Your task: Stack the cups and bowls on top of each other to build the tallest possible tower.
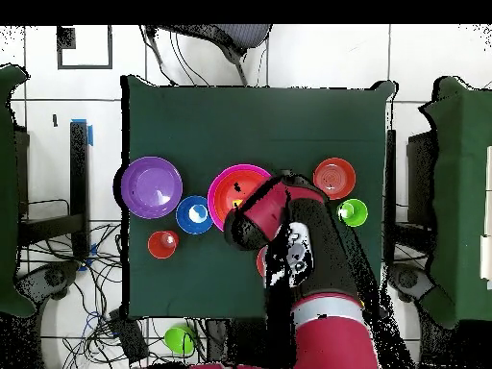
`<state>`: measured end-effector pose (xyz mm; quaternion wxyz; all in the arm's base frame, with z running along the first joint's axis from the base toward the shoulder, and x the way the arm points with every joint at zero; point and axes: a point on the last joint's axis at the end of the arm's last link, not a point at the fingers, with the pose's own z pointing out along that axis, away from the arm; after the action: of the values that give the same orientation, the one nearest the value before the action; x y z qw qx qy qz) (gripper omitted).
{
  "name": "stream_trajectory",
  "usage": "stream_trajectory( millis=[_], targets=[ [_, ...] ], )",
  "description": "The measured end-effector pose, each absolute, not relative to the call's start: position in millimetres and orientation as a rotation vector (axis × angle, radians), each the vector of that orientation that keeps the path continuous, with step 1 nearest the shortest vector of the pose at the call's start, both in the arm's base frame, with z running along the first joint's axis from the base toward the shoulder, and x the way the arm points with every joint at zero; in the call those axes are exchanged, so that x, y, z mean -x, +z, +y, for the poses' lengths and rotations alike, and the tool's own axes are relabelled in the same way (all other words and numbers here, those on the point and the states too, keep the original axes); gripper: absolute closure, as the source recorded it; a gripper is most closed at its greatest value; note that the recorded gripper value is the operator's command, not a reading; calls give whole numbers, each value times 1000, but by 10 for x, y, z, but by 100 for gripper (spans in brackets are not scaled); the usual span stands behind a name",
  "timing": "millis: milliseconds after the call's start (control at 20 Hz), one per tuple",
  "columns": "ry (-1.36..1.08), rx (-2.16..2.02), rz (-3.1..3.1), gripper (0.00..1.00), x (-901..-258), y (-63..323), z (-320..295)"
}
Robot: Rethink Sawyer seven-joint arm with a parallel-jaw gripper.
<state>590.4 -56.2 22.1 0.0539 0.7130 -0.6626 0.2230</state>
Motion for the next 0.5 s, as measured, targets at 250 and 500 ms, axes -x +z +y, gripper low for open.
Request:
stream_trajectory(
  millis=[250, 500],
  targets=[
    [486, -2016, -2164, 0, -5648, 138, -638],
    [358, -2012, -2204, 0, -5478, 145, -451]
  ],
)
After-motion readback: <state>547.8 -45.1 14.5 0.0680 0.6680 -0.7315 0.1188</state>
